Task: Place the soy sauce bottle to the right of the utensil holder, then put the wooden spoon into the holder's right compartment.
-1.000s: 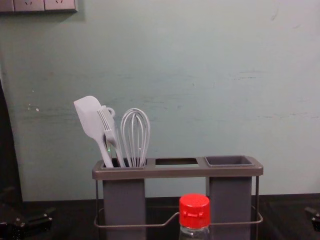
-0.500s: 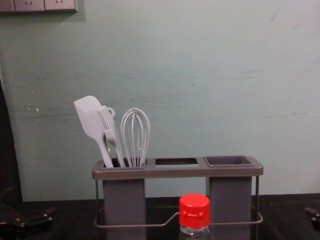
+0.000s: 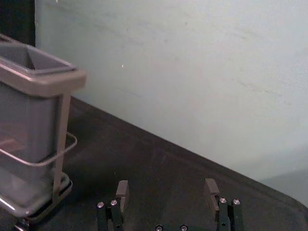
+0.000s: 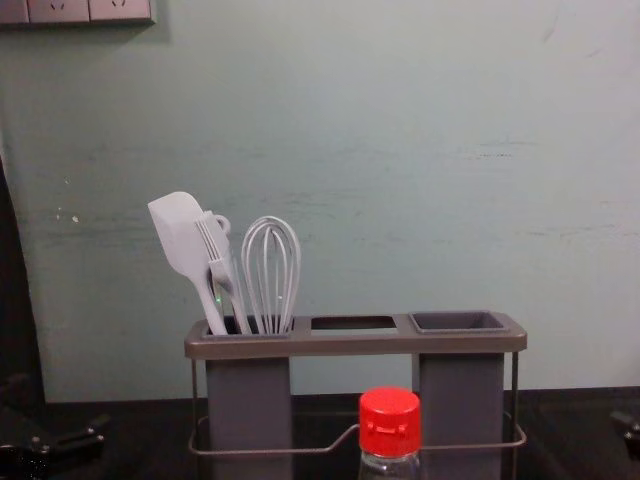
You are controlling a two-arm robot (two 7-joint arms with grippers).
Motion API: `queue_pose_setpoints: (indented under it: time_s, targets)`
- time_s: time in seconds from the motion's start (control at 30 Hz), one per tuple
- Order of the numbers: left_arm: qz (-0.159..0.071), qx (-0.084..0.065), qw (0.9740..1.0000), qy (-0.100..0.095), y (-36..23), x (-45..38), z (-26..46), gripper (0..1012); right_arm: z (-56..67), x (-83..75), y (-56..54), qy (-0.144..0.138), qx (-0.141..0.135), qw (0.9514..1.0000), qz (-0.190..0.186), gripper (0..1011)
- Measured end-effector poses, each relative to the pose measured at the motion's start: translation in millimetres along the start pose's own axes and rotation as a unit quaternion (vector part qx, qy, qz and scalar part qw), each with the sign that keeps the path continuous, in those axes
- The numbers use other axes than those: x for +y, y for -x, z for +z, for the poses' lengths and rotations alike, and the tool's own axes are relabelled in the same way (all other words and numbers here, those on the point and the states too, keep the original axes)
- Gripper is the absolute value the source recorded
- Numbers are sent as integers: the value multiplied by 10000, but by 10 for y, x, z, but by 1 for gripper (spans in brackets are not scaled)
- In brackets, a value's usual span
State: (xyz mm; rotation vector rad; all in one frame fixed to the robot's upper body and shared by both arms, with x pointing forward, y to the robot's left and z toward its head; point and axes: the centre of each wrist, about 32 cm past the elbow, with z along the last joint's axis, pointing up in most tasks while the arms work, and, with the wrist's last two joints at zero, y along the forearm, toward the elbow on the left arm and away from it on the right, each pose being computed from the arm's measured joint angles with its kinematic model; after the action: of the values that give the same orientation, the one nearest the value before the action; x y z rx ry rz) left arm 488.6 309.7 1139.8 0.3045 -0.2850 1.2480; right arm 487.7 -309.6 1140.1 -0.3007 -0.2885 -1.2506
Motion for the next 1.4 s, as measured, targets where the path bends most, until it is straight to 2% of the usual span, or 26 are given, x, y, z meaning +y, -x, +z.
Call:
queue_pose_setpoints:
  time_s: [0.27, 0.5, 0.63, 0.8, 0.93, 1.03, 1.07, 1.17, 1.2, 1.33, 1.4]
  targets:
    - [0, 0, 10000, 0, 0, 0, 0, 1011, 72, -154, -10, -332, 114, 9993, -88, 1002]
    - [0, 0, 10000, 0, 0, 0, 0, 1011, 139, -400, -52, -648, 264, 9975, -68, 1002]
    - [0, 0, 10000, 0, 0, 0, 0, 1011, 168, -583, -48, -812, 504, 9954, 103, 1002]
    - [0, 0, 10000, 0, 0, 0, 0, 1011, 176, -749, -39, -802, 693, 9933, 451, 1002]
    - [0, 0, 10000, 0, 0, 0, 0, 1012, 166, -861, -39, -804, 973, 9892, 747, 1002]
    - [0, 0, 10000, 0, 0, 0, 0, 1011, 157, -925, -18, -857, 1327, 9814, 1092, 1002]
    - [0, 0, 10000, 0, 0, 0, 0, 1011, 163, -934, 1, -898, 1463, 9769, 1276, 1002]
    - [0, 0, 10000, 0, 0, 0, 0, 1011, 172, -931, 41, -961, 1621, 9700, 1535, 1002]
    - [0, 0, 10000, 0, 0, 0, 0, 1011, 180, -916, 78, -989, 1714, 9654, 1701, 1002]
    - [0, 0, 10000, 0, 0, 0, 0, 1012, 212, -839, 183, -1028, 1824, 9533, 2175, 1002]
    - [0, 0, 10000, 0, 0, 0, 0, 1011, 216, -808, 212, -1039, 1813, 9500, 2322, 1002]
